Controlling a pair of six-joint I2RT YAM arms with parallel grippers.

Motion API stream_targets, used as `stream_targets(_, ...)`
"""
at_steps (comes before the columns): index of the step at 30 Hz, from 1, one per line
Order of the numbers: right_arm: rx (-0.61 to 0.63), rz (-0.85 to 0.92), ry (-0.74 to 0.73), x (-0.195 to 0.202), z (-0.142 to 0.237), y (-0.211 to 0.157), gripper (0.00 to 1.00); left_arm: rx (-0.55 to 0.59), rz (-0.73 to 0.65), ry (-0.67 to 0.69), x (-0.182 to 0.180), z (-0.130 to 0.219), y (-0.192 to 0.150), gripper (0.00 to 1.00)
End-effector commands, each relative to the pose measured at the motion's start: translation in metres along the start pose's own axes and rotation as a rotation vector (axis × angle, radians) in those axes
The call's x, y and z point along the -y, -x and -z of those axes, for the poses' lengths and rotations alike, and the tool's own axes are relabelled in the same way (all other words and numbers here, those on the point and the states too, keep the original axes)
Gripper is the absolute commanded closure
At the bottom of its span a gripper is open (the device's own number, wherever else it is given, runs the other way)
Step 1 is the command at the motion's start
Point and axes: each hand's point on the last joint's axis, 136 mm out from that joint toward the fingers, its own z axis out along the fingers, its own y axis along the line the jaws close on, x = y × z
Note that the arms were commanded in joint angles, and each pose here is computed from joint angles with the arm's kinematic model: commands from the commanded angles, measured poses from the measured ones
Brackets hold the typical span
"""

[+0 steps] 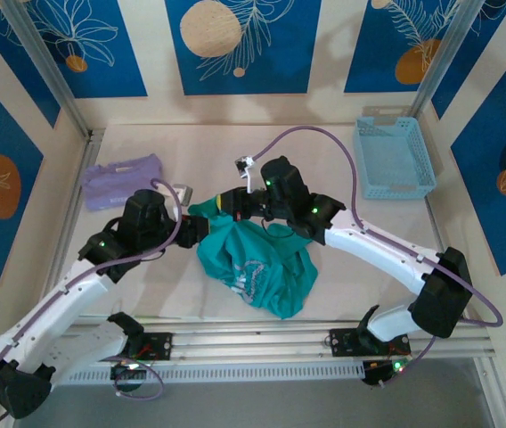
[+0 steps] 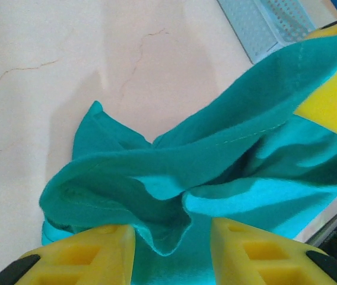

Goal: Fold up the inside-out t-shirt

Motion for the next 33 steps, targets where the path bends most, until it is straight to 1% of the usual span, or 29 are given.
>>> stream_targets(1,0.06,0.032,0.023,-0.014,0.012,0.016,1.0,0.03,-0.035,-0.006,0.006,0.003,0.013,0.61)
stream_targets(6,0.063,0.033,0.025,-0.015,0.011,0.017,1.0,0.004,-0.032,-0.026,0.009,-0.003,0.01,0.6)
stream_targets(12,0.055,0.03,0.032,-0.016,0.009,0.014,1.0,0.033,-0.041,-0.018,0.009,-0.004,0.019,0.61)
stream_targets(20,0.059,0.03,0.025,-0.015,0.011,0.014,1.0,0.04,-0.051,-0.007,0.008,-0.012,0.026,0.8)
stream_targets(22,0.064,0.039,0.014,-0.014,0.012,0.015,1.0,0.037,-0.057,-0.016,0.01,-0.012,0.026,0.88)
stream_targets(23,0.069,0.044,0.001,-0.011,0.012,0.016,1.0,0.039,-0.063,-0.025,0.012,-0.01,0.026,0.95)
stream_targets(24,0.075,0.053,-0.015,-0.008,0.013,0.018,1.0,0.038,-0.068,-0.038,0.014,-0.009,0.025,0.99)
stream_targets(28,0.086,0.086,-0.143,0.02,0.014,0.025,1.0,0.051,-0.07,-0.143,0.03,0.009,0.025,1.0)
stream_targets(29,0.076,0.088,-0.147,0.023,0.015,0.025,0.99,0.057,-0.066,-0.157,0.031,0.015,0.025,1.0)
stream_targets(30,0.065,0.095,-0.145,0.024,0.017,0.025,0.94,0.062,-0.061,-0.157,0.03,0.019,0.025,1.0)
stream_targets(33,0.043,0.198,-0.135,0.019,0.038,0.018,0.73,0.075,-0.061,-0.112,0.018,0.032,0.026,1.0)
